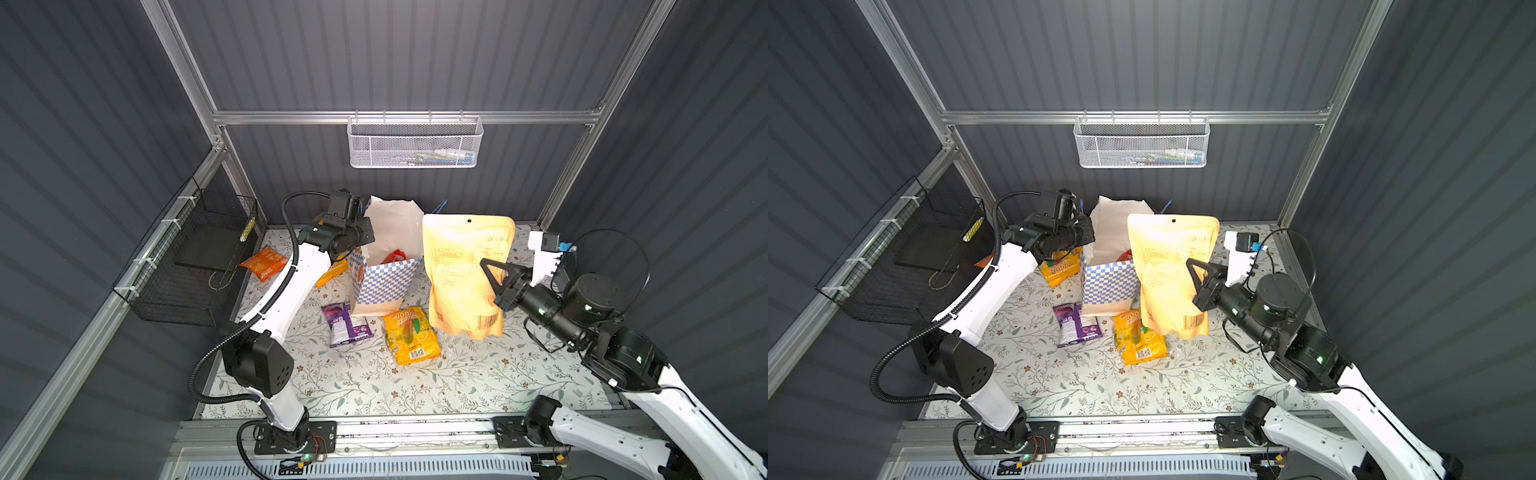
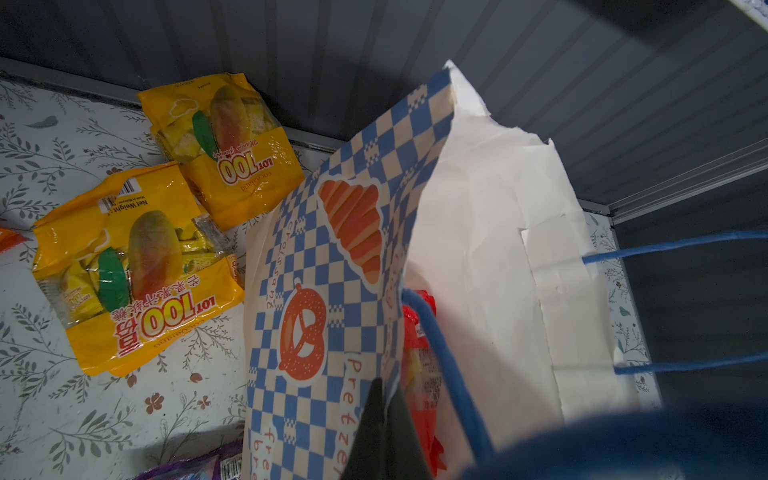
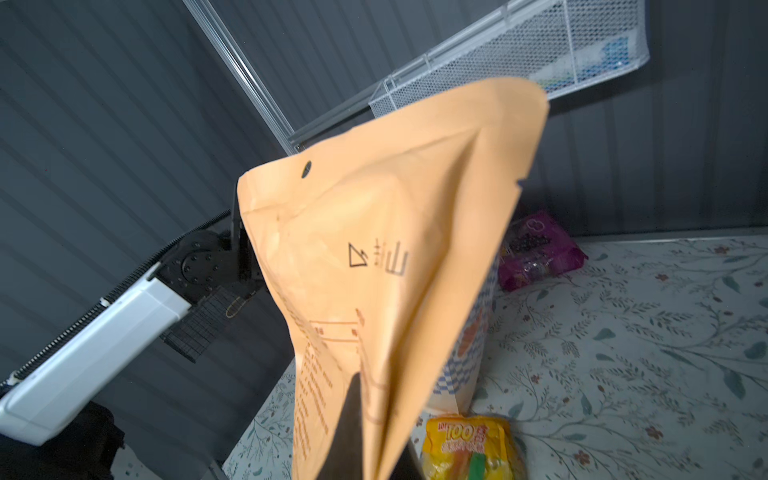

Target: Place the snacks into the paper bag

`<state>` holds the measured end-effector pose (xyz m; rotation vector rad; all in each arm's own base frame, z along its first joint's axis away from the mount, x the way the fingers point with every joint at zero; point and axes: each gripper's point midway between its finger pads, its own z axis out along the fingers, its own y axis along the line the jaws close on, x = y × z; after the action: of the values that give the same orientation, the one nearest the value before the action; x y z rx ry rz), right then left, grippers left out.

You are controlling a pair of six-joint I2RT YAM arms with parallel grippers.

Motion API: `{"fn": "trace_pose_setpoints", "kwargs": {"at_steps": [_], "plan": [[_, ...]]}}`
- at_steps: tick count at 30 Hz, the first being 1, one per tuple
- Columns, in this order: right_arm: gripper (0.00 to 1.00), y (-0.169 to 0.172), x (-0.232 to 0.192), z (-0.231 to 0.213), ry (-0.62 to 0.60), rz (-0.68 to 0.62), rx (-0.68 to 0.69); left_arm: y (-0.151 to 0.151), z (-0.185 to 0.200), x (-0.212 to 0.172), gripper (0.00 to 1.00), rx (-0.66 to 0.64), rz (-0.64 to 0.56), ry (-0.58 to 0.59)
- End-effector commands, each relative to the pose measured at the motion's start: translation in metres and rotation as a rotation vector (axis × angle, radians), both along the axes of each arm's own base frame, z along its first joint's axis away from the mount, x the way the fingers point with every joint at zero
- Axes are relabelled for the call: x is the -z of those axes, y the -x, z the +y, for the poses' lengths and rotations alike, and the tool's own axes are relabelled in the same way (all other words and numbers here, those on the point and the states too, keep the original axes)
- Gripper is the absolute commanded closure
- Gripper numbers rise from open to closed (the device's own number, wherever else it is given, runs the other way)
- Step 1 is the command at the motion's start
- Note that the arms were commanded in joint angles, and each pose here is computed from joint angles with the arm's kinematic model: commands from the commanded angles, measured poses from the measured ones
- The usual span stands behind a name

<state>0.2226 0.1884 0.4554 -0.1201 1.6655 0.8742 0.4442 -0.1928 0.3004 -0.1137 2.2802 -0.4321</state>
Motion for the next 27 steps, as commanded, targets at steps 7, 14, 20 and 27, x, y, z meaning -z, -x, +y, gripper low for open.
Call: {"fn": "trace_pose_setpoints", "kwargs": {"at_steps": [7,14,20,27], "plan": [[1.0,-0.064,-0.068,0.057,0.083,-0.162,0.033,0.005,0.006,0.007,1.0,0.003,0.03,-0.036],[1.0,-0.136,-0.058,0.09,0.175,-0.158,0.14,0.006,0.009,0.001,1.0,-0.004,0.012,-0.043],[1.0,-0.187,-0.009,0.112,0.243,-0.054,0.193,0.001,0.009,0.014,1.0,-0.008,0.034,-0.064],[1.0,-0.211,0.048,0.127,0.311,0.073,0.212,-0.001,0.009,0.021,1.0,-0.017,0.044,-0.077]]}}
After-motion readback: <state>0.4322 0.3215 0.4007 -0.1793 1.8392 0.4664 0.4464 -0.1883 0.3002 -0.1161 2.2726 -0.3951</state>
